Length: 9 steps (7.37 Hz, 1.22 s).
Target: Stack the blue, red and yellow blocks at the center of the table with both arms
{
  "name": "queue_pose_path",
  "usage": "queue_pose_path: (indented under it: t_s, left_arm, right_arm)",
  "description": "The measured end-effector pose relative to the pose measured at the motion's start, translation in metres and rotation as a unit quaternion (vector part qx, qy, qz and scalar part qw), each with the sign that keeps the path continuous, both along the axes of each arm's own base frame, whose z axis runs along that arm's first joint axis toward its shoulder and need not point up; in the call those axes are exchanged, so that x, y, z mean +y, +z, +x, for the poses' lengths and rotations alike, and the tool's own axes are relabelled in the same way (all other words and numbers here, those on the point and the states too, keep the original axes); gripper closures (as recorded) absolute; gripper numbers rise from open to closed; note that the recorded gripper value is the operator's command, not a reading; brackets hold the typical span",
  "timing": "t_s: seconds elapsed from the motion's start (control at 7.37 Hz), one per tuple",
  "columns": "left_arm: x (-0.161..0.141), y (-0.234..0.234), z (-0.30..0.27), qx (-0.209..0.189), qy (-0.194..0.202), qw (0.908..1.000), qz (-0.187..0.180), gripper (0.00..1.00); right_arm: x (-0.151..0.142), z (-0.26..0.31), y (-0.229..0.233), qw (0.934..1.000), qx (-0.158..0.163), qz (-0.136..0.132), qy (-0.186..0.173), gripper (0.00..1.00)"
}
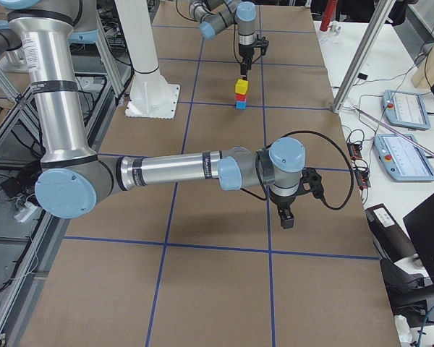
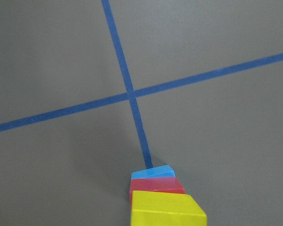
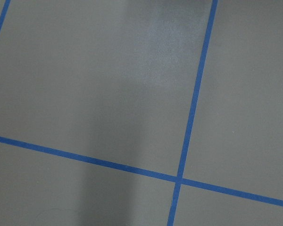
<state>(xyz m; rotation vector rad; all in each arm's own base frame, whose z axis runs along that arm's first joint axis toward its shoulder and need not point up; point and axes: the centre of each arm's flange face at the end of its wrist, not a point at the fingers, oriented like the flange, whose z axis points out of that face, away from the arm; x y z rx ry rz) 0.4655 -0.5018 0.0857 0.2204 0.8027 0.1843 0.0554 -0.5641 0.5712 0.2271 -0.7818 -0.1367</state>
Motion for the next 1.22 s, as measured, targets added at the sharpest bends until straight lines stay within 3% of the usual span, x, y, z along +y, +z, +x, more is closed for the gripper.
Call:
queue_pose_path:
  t_s: [0.27,0.54,0.68,0.95,1.22]
  left_arm:
    - [-0.030,0.041,-0.141,-0.035,0.025,0.9984,0.037,0.00]
    - [-0.069,0.142,-0.306,-0.063,0.073,0.9928,0.070,0.00]
    - [-0.076,0.205,-0.387,-0.063,0.088,0.9917,0.069,0.00]
    - [-0.048,0.324,-0.499,-0.055,0.074,0.9952,0.033,0.00]
    - [0.000,0.441,-0.551,-0.054,0.040,0.9975,-0.021,0.00]
  right_arm:
    - [0.002,0.011,0.005,1.0000,0.002,-0.004,0.008,0.00]
    - [0.010,0.043,0.018,0.9996,0.008,-0.008,0.027,0.00]
    - [0.019,0.058,0.028,0.9995,0.011,-0.005,0.028,0.00]
    - [0.044,0.078,0.054,0.9997,0.016,0.001,0.019,0.00]
    - [0.062,0.083,0.068,0.9997,0.017,0.000,0.014,0.00]
